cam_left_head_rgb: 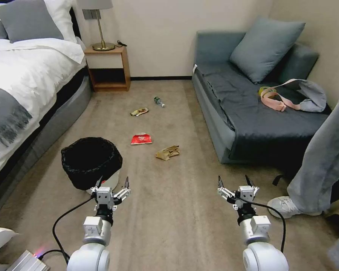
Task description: Pick up the trash bin, then pick up the garbage on the floor and place it into the trash bin.
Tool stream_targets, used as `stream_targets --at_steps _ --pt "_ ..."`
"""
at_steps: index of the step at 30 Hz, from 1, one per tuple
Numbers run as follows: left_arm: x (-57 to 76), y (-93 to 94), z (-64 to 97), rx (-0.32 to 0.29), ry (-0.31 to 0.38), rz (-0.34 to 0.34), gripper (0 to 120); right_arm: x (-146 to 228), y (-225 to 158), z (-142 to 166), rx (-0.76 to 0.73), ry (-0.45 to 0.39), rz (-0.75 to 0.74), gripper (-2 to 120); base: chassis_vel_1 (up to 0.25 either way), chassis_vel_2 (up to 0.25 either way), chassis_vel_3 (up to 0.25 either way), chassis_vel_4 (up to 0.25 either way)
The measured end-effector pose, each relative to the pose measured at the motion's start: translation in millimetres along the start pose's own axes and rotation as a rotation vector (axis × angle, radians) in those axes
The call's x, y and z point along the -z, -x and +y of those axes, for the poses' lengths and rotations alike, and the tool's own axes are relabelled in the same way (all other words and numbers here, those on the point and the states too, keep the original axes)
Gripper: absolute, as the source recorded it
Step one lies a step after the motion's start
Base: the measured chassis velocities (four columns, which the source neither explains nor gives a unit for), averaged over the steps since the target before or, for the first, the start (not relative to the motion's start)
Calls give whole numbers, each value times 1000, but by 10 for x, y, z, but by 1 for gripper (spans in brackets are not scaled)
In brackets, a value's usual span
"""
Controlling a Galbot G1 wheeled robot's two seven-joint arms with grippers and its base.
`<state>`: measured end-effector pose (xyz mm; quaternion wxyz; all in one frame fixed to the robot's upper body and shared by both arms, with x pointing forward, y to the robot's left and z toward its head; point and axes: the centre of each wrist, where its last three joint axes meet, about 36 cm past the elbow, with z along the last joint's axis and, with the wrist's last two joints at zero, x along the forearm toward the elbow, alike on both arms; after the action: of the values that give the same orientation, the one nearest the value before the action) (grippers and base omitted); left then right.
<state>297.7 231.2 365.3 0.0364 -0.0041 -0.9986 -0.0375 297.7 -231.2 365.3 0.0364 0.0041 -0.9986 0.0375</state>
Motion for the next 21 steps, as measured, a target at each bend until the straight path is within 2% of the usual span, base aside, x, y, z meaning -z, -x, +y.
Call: stream_targets --at_steps 21 --pt "0 0 0 0 0 0 100 0 0 0 0 0 0 100 0 0 0 0"
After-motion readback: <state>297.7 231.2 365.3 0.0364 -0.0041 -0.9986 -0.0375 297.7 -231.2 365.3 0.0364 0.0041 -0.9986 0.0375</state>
